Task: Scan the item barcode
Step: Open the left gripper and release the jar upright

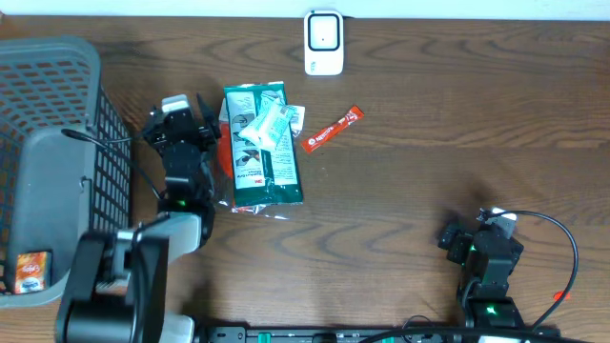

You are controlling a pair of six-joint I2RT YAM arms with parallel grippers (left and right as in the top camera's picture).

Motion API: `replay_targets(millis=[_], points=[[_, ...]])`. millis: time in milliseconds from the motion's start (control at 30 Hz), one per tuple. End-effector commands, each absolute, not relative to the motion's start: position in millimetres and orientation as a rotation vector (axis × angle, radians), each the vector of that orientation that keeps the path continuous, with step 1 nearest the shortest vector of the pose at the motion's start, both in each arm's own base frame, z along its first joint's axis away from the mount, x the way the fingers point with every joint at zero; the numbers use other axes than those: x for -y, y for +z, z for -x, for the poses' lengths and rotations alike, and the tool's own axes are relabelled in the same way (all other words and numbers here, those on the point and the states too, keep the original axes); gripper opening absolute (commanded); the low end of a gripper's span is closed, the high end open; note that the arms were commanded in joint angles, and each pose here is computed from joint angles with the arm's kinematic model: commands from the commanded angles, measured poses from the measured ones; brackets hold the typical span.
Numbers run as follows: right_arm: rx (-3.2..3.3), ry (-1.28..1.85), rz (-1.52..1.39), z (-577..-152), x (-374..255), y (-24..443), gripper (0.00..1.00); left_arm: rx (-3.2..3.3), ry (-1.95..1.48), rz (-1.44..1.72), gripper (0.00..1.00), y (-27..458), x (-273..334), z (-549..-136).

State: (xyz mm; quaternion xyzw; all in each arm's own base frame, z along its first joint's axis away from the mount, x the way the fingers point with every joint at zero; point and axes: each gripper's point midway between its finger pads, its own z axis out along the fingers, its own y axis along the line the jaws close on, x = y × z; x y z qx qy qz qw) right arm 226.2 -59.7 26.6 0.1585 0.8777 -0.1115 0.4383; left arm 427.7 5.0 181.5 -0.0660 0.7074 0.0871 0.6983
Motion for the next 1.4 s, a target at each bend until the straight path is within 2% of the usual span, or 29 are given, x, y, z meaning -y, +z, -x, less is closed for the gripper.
replay_targets(millis=[0, 233, 467, 667, 1100, 1367], points=[[-2.17, -0.29, -0.4, -226.7, 61.7, 28.3, 0.99, -1.588, 0.175, 0.134, 0.84, 186.9, 6.4, -423.2], [-2.163, -0.276, -0.427, -226.8, 61.6, 28.4, 0.99, -1.518, 0.046, 0.151, 0.84, 203.9, 35.1, -421.4], [-2.162, -0.27, -0.436, -226.7, 61.3, 28.1, 0.99, -1.289, -0.063, 0.146, 0.84, 276.5, 59.7, -406.9], [-2.154, -0.257, -0.461, -226.8, 61.5, 28.4, 0.99, -1.114, -0.11, 0.166, 0.84, 347.6, 56.4, -375.9], [-2.131, -0.241, -0.461, -230.7, 60.3, 32.7, 0.99, -0.988, 0.165, 0.032, 0.85, 491.4, 38.5, -320.7], [-2.122, -0.23, -0.481, -231.2, 60.4, 33.5, 0.99, -1.037, 0.421, -0.052, 0.85, 519.0, 26.8, -314.9]])
